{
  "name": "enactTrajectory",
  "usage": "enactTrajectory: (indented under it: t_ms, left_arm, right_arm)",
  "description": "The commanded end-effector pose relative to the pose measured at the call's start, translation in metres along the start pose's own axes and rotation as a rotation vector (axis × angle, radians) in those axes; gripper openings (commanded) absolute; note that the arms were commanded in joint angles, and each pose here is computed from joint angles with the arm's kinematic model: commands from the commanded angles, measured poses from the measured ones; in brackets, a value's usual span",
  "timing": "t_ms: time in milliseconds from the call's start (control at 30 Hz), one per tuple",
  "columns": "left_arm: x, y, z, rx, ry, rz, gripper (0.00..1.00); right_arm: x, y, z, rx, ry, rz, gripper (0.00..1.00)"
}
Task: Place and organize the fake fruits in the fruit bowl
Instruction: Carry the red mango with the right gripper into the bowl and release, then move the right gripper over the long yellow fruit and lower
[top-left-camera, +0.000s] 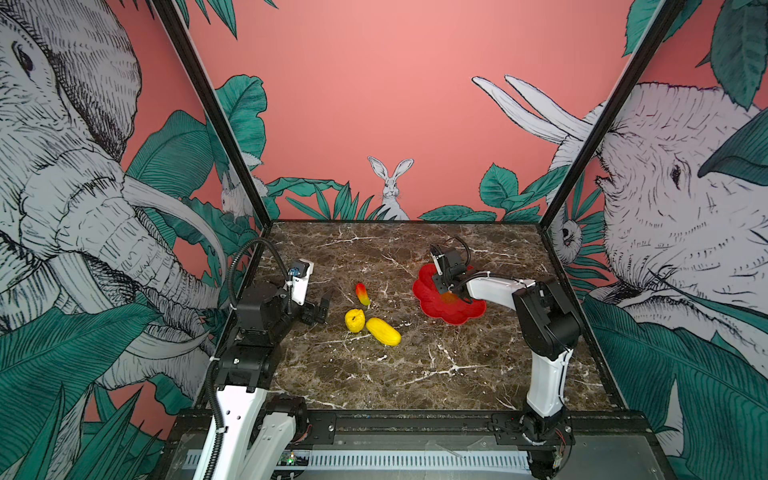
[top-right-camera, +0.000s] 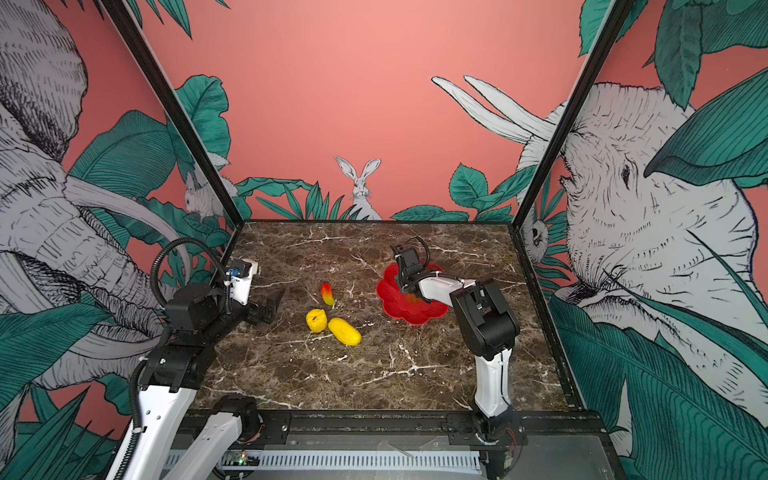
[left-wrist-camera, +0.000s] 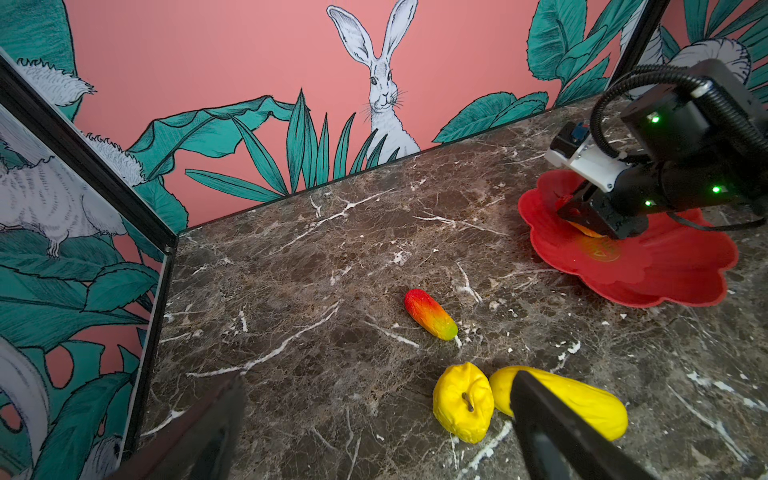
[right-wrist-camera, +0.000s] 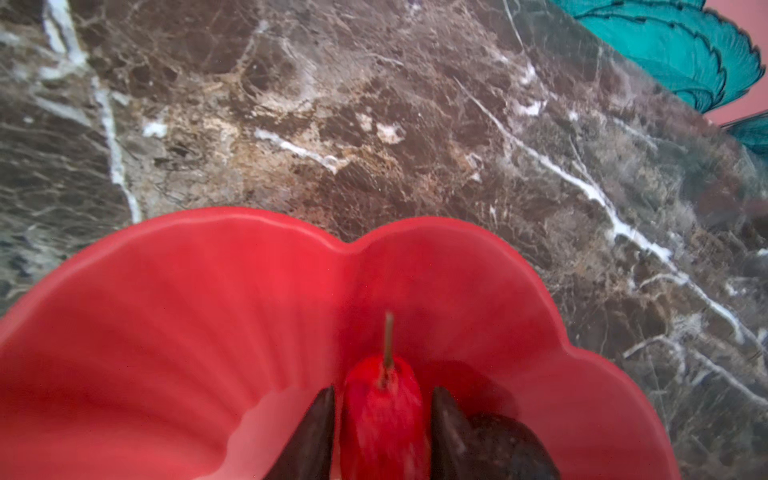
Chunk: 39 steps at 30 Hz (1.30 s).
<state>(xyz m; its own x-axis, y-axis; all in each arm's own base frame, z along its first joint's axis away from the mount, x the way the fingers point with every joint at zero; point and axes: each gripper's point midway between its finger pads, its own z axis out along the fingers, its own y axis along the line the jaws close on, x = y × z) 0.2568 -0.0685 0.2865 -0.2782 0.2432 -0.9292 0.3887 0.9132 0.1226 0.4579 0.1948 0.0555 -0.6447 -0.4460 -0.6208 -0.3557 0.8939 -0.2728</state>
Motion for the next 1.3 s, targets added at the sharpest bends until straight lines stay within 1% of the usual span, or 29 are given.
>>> enactTrajectory:
  t_ms: [0,67,233,300,400,433,500,600,733,767,800,933,1067,1267]
  left_arm:
    - [0.000,-0.003,0.000,0.014,-0.015,0.020,1.00]
    - [0.000,-0.004,0.000,0.021,-0.016,0.018,1.00]
    - [0.000,-0.005,0.001,0.028,-0.012,0.017,1.00]
    - [0.000,-0.004,0.000,0.022,-0.013,0.019,1.00]
    - [0.000,-0.003,0.000,0.017,-0.011,0.019,1.00]
    - [0.000,-0.003,0.000,0.013,-0.009,0.018,1.00]
    - [0.002,-0.002,0.000,0.007,-0.004,0.017,1.00]
    - [0.002,0.000,0.000,0.000,-0.001,0.017,1.00]
    - [0.003,0.000,0.001,-0.003,0.003,0.016,1.00]
    - [0.003,0.000,0.001,-0.002,0.003,0.016,1.00]
    - [0.003,0.000,0.001,-0.002,0.004,0.016,1.00]
    - [0.003,0.000,0.000,-0.004,0.003,0.017,1.00]
    - [0.002,0.000,-0.001,-0.004,-0.002,0.018,1.00]
    - [0.002,0.000,-0.001,-0.003,-0.002,0.018,1.00]
  right_arm:
    - [-0.023,-0.010,-0.022,0.006,-0.065,-0.010,0.51]
    - [-0.034,-0.008,-0.039,-0.027,-0.092,-0.048,0.62]
    - [-0.059,0.004,-0.087,-0.088,-0.156,-0.170,0.85]
    - [-0.066,0.019,-0.106,-0.132,-0.174,-0.233,0.99]
    - [-0.062,0.061,-0.131,-0.264,-0.180,-0.326,0.99]
    - [-0.072,0.077,-0.144,-0.313,-0.213,-0.343,0.99]
    - [-0.066,0.109,-0.156,-0.398,-0.221,-0.363,0.99]
    - [-0.052,0.159,-0.168,-0.511,-0.202,-0.376,0.99]
    - [-0.036,0.206,-0.170,-0.579,-0.180,-0.384,0.99]
    - [-0.034,0.214,-0.171,-0.599,-0.179,-0.380,0.99]
    - [-0.017,0.222,-0.165,-0.621,-0.144,-0.385,0.99]
    - [0.003,0.244,-0.157,-0.680,-0.089,-0.405,0.99]
    - [0.018,0.255,-0.148,-0.705,-0.043,-0.416,0.99]
    - [0.038,0.265,-0.131,-0.718,0.022,-0.400,0.98]
